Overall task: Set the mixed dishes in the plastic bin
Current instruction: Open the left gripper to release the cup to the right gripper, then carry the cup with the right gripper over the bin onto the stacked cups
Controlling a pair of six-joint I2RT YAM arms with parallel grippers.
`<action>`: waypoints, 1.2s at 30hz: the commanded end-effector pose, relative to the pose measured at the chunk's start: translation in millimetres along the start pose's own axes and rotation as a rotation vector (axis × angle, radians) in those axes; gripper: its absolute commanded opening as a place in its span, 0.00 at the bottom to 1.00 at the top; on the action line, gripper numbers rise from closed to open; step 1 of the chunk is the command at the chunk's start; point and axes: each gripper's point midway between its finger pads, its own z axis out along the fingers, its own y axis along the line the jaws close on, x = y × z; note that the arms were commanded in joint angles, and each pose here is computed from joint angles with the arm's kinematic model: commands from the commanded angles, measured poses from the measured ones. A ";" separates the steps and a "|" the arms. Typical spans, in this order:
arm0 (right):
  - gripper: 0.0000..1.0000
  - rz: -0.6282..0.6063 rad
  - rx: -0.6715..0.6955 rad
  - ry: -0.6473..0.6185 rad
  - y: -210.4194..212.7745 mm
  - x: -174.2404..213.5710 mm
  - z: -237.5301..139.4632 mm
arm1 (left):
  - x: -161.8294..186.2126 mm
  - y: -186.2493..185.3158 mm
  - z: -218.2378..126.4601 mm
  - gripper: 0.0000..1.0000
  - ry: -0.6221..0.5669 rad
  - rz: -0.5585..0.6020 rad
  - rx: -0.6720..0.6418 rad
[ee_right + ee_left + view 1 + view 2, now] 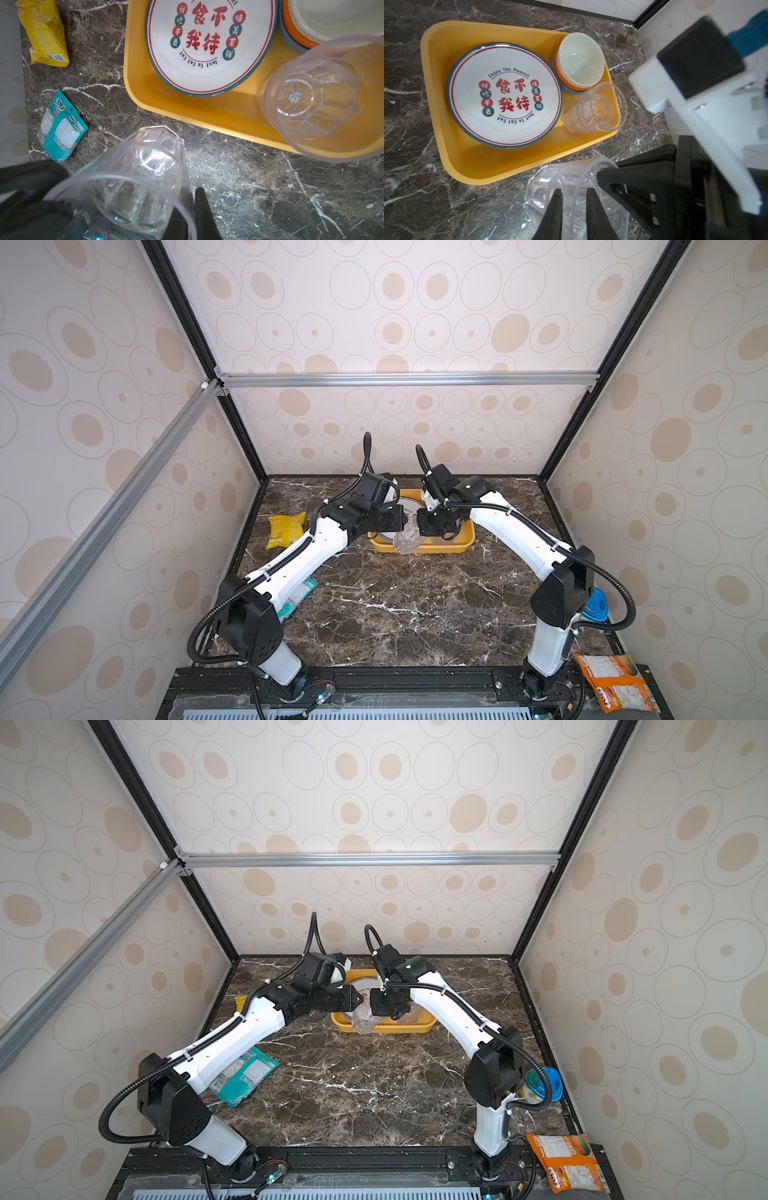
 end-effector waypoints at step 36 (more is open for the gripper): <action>0.05 0.091 0.151 -0.145 -77.9 -37.2 -72.5 | -7.9 18.9 -60.2 0.98 -0.209 -0.077 0.042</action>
